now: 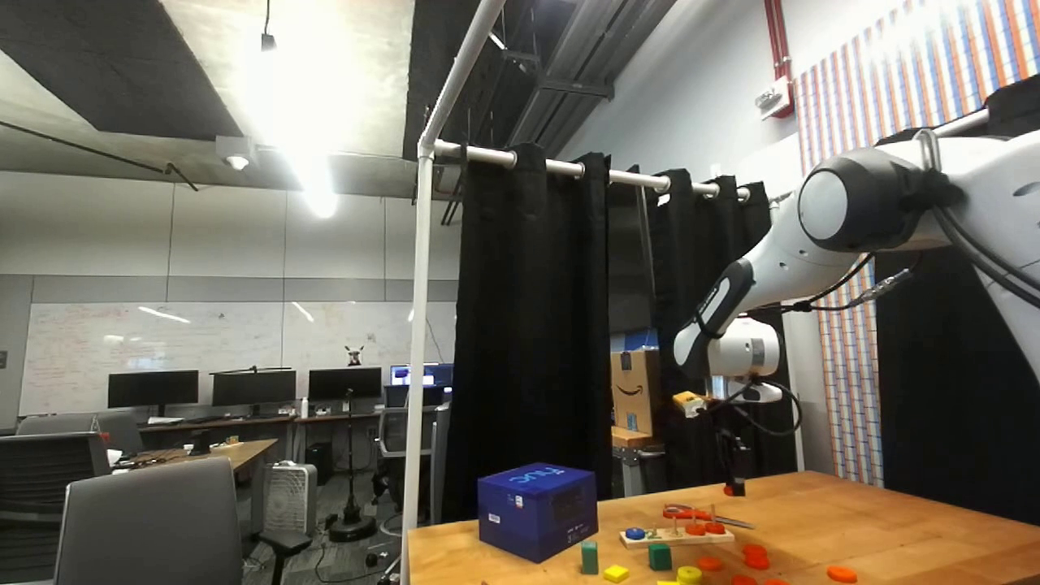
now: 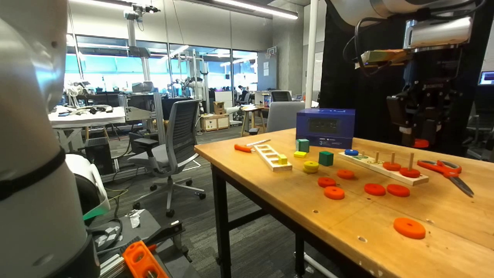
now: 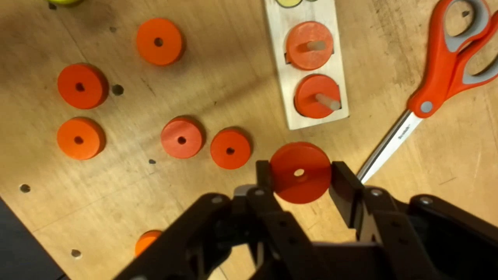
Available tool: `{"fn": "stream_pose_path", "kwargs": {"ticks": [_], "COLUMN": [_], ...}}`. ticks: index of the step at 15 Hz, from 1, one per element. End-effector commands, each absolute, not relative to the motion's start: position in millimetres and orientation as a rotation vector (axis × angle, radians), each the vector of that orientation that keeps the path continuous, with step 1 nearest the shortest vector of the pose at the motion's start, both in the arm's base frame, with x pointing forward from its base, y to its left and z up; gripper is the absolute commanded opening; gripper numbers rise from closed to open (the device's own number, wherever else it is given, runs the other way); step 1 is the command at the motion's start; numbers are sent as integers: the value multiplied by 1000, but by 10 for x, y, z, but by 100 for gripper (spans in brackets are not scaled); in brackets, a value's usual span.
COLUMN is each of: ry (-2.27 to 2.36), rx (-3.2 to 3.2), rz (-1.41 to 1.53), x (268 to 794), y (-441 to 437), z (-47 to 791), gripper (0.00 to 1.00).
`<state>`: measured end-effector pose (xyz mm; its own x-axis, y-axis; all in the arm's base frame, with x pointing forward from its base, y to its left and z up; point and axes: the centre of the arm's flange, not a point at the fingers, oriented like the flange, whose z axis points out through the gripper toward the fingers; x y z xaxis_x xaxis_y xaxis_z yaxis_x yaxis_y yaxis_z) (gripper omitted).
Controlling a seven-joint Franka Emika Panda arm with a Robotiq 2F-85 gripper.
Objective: Detach an orange disc from the wooden rack and put it on the table
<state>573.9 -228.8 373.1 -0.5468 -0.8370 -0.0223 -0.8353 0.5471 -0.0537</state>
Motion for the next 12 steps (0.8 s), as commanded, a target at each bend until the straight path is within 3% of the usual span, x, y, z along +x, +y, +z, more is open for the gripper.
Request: {"fn": "stream_pose_path", "kwargs": {"ticks": [1,12], "ry": [2745,2730], "rx": [-1399,-1203], "rz": [-58,-53], "x": [5359,4815], "y": [-2295,-2487], "z": [3596,2976], "gripper": [19,18]}}
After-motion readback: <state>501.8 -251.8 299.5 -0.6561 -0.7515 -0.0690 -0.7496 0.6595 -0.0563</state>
